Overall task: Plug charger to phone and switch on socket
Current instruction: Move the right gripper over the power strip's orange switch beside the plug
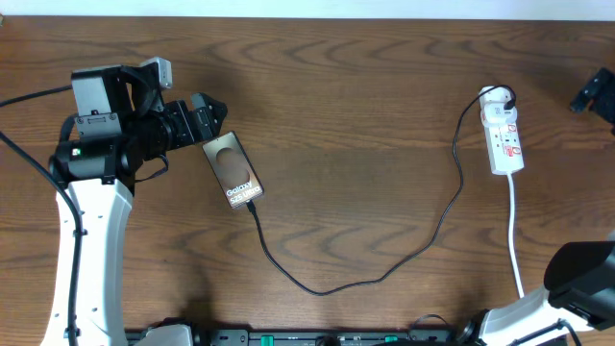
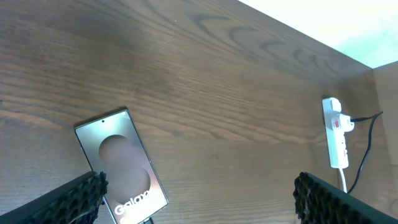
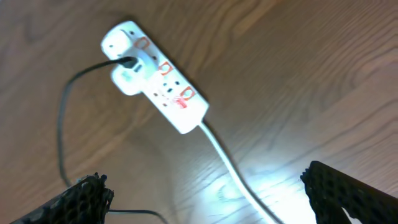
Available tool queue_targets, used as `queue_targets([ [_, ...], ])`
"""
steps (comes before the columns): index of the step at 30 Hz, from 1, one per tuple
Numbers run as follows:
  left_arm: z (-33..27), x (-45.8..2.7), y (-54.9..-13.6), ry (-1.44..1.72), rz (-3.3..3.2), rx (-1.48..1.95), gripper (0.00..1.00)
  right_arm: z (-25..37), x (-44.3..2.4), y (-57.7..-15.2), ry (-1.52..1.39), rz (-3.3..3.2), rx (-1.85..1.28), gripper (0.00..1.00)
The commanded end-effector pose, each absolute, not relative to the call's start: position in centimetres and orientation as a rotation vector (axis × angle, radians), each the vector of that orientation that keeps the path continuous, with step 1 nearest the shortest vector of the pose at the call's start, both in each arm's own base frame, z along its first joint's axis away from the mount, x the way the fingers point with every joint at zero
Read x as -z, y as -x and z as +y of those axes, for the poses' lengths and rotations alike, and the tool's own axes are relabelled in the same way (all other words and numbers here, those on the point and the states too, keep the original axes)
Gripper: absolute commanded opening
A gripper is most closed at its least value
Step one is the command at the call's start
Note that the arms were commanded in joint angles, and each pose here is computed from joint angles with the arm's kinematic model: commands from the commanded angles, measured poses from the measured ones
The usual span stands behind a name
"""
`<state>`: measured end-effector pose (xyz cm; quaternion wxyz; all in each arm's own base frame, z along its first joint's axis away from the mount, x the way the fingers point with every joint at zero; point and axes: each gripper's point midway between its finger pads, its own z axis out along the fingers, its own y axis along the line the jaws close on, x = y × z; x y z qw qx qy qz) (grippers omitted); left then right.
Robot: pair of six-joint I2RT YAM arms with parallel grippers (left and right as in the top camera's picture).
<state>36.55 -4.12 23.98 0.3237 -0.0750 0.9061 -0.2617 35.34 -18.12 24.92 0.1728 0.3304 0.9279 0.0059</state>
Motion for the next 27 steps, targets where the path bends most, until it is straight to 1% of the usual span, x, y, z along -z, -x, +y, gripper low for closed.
queue_targets([
  [1,-4.3,-24.4,-36.6,0.157,2.364,0.688,0.98,-18.8,-22.0,-35.3,-0.817,2.747,0.012,0.99],
  [4,-4.3,-24.5,-36.6,0.156,2.361,0.687,0.98,-18.5,-19.4,-36.1,-0.759,2.814,-0.048,0.99],
  [6,-4.3,-24.5,-36.7,0.154,2.356,0.686,0.98,-17.8,-17.7,-37.3,-0.656,2.850,-0.144,0.99],
  [13,-4.2,-24.6,-36.8,0.152,2.352,0.685,0.98,-16.7,-13.3,-40.6,-0.439,2.861,-0.366,0.99],
  [16,-4.2,-24.6,-36.8,0.152,2.352,0.686,0.98,-15.3,-12.5,-41.8,-0.271,2.826,-0.489,0.99],
  [19,-4.3,-24.6,-36.8,0.153,2.353,0.686,0.98,-14.8,-12.0,-42.7,-0.168,2.802,-0.516,0.99],
  [27,-4.3,-24.5,-36.7,0.155,2.358,0.687,0.98,-13.8,-11.0,-44.6,-0.102,2.772,-0.516,0.99],
])
